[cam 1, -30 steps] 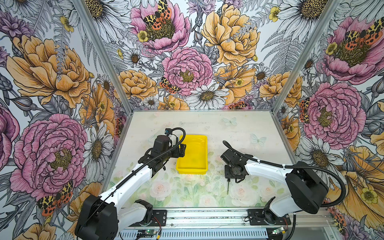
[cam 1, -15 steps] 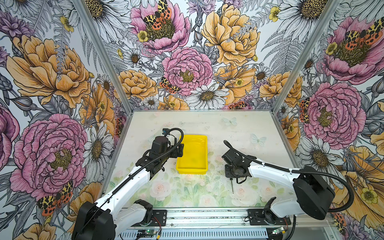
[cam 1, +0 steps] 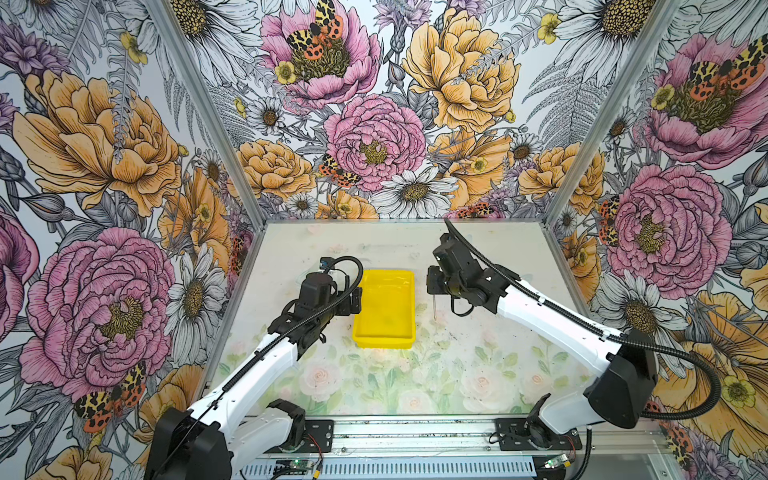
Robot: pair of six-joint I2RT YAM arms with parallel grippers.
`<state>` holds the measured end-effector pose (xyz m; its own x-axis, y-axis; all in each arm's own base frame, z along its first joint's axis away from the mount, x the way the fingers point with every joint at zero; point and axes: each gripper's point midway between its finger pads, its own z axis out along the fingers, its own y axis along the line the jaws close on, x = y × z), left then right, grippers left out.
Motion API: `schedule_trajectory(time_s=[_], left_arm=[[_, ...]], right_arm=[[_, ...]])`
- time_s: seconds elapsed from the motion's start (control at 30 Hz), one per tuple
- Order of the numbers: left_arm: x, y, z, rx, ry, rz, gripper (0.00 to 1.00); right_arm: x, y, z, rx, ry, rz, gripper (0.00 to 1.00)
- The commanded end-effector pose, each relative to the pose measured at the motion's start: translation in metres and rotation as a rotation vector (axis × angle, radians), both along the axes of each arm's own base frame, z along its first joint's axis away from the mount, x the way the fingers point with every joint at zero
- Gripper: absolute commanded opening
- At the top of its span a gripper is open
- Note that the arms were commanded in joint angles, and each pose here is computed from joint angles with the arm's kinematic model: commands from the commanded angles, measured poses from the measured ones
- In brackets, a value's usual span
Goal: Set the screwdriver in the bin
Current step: 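Carry the screwdriver with the right gripper over the yellow bin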
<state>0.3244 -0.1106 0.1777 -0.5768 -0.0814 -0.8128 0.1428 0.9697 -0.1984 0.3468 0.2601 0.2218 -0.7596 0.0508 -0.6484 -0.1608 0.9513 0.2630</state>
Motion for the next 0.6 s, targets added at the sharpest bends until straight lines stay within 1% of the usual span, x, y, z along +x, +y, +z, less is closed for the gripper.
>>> schedule_trajectory(time_s=[0.0, 0.17, 0.27, 0.37, 0.57], left_arm=[[-0.003, 0.013, 0.009, -0.007, -0.026, 0.032, 0.99], [-0.011, 0.017, 0.013, -0.006, -0.022, 0.044, 0.99], [-0.013, 0.021, 0.015, -0.004, -0.027, 0.062, 0.99], [-0.014, 0.024, 0.013, -0.005, -0.018, 0.084, 0.99], [-0.012, 0.026, 0.012, -0.006, -0.014, 0.096, 0.99]], right_arm=[[0.014, 0.029, -0.010, 0.032, 0.048, 0.029, 0.00], [0.032, 0.077, -0.024, 0.107, 0.127, 0.110, 0.00], [0.037, 0.097, -0.036, 0.141, 0.170, 0.126, 0.00], [0.036, 0.114, -0.053, 0.151, 0.211, 0.146, 0.00], [0.039, 0.128, -0.080, 0.141, 0.262, 0.168, 0.00]])
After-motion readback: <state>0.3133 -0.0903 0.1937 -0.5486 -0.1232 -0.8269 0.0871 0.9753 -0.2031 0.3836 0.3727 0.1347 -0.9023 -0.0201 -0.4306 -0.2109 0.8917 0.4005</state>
